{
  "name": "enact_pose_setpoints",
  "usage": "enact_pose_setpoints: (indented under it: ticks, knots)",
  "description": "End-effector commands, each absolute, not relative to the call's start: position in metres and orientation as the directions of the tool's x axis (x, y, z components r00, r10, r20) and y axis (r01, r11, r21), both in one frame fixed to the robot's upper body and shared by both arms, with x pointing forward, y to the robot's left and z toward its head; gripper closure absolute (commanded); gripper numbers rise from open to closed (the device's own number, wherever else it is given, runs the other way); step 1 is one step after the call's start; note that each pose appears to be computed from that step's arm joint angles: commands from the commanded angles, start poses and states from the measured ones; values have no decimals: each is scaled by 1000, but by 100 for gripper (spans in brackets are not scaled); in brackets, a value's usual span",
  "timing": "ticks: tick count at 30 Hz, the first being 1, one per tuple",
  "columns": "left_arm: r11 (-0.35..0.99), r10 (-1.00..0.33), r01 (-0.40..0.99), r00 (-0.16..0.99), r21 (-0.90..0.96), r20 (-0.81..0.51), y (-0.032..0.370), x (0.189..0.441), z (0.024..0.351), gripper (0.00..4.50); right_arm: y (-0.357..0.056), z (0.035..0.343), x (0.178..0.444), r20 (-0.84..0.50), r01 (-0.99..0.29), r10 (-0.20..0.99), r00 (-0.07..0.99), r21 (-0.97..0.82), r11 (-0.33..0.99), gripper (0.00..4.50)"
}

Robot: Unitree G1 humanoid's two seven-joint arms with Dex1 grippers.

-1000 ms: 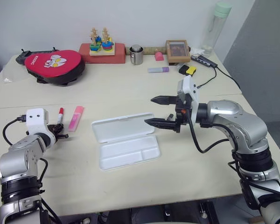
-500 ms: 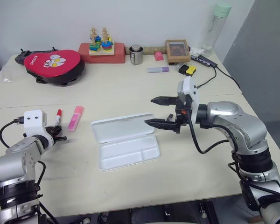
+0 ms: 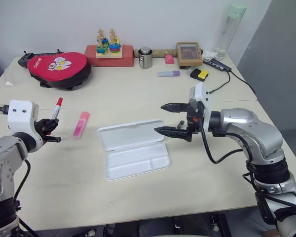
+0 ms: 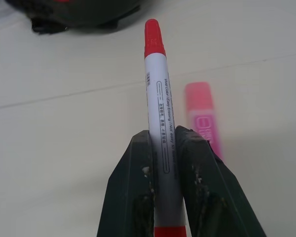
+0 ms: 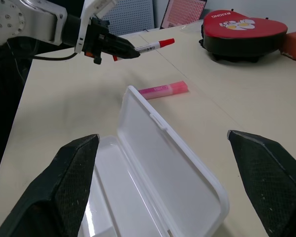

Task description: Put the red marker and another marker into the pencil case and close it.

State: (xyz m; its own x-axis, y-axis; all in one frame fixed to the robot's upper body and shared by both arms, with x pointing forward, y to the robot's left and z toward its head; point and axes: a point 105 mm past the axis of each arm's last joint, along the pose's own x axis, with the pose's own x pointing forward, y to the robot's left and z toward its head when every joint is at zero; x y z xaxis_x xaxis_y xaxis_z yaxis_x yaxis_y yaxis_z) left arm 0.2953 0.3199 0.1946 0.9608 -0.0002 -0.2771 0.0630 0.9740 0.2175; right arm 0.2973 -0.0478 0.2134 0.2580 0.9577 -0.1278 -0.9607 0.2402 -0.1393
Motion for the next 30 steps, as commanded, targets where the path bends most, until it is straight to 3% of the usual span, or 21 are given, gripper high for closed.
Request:
enact_pose_setpoints:
  ticks: [1, 4, 8, 13, 23, 30]
  knots:
    - [943, -149, 197, 971, 268, -189, 289, 291, 235, 409, -56, 229, 302, -87, -945, 955, 285, -192, 264, 14]
    - [924, -219, 265, 958, 275, -185, 274, 290, 242, 409, -57, 229, 303, -89, -945, 954, 285, -194, 264, 14]
    - [780, -492, 539, 842, 318, -221, 216, 277, 251, 409, -63, 227, 304, -114, -943, 950, 291, -201, 265, 14]
    - [618, -645, 732, 680, 287, -349, 188, 258, 227, 409, -68, 227, 307, -139, -941, 945, 295, -213, 262, 14]
    - [360, -748, 908, 418, 213, -516, 168, 227, 189, 409, -74, 226, 310, -158, -937, 939, 304, -226, 265, 14]
    - [287, -713, 906, 418, 310, -562, 171, 233, 173, 409, -73, 225, 310, -159, -936, 939, 305, -230, 265, 14]
